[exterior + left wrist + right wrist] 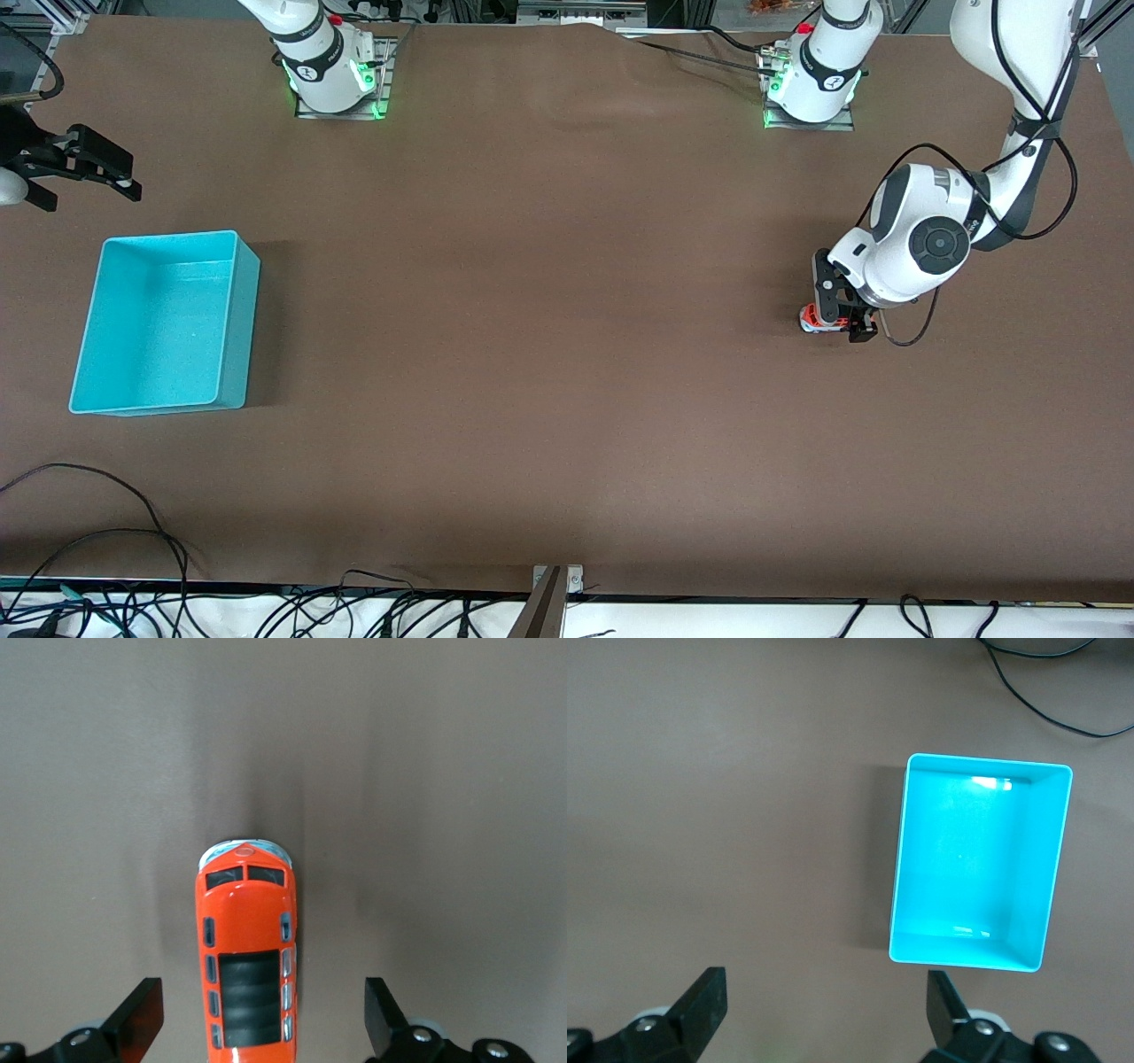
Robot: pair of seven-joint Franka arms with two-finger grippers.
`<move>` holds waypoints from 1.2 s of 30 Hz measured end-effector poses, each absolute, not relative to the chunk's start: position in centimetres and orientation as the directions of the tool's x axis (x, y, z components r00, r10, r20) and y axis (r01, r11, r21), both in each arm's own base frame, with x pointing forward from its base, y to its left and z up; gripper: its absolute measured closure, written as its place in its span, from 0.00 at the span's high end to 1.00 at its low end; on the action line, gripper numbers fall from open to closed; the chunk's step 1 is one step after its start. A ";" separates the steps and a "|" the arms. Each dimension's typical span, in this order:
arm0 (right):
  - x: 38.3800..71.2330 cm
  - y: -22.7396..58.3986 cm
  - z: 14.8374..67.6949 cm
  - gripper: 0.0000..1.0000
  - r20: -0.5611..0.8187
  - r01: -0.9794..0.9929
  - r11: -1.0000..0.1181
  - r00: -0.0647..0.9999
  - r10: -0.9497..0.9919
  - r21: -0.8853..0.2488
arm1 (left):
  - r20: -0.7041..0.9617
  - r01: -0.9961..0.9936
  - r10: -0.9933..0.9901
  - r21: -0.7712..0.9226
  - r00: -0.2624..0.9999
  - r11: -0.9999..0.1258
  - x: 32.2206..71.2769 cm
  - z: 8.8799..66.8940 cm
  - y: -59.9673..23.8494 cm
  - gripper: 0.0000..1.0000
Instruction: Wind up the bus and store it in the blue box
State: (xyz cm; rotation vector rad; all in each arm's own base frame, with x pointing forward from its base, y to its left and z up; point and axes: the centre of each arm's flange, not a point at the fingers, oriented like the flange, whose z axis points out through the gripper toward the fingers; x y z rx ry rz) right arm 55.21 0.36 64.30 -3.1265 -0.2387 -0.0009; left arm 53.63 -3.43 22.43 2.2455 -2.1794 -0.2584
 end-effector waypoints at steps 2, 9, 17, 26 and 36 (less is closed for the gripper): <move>55.2 0.4 64.3 1.00 0.001 0.152 -0.988 0.988 0.152 -0.006 | -0.122 -0.994 -0.992 0.104 0.007 -0.020 53.5 22.2 -3.5 1.00; 55.2 0.4 64.3 1.00 0.001 0.152 -0.988 0.988 0.152 -0.006 | -0.121 -0.997 -0.992 0.074 -0.018 0.009 53.5 21.0 -3.7 1.00; 55.2 0.4 64.3 1.00 0.001 0.152 -0.988 0.988 0.152 -0.006 | -0.113 -0.997 -0.993 0.071 -0.023 0.015 53.3 19.7 -3.8 1.00; 55.2 0.4 64.3 1.00 0.001 0.152 -0.988 0.988 0.152 -0.006 | -0.135 -0.996 -0.989 0.071 -0.063 0.054 53.3 19.7 -3.8 0.69; 55.2 0.4 64.3 1.00 0.001 0.152 -0.988 0.988 0.152 -0.006 | -0.135 -0.996 -0.989 0.067 -0.065 0.057 53.3 19.8 -3.8 0.52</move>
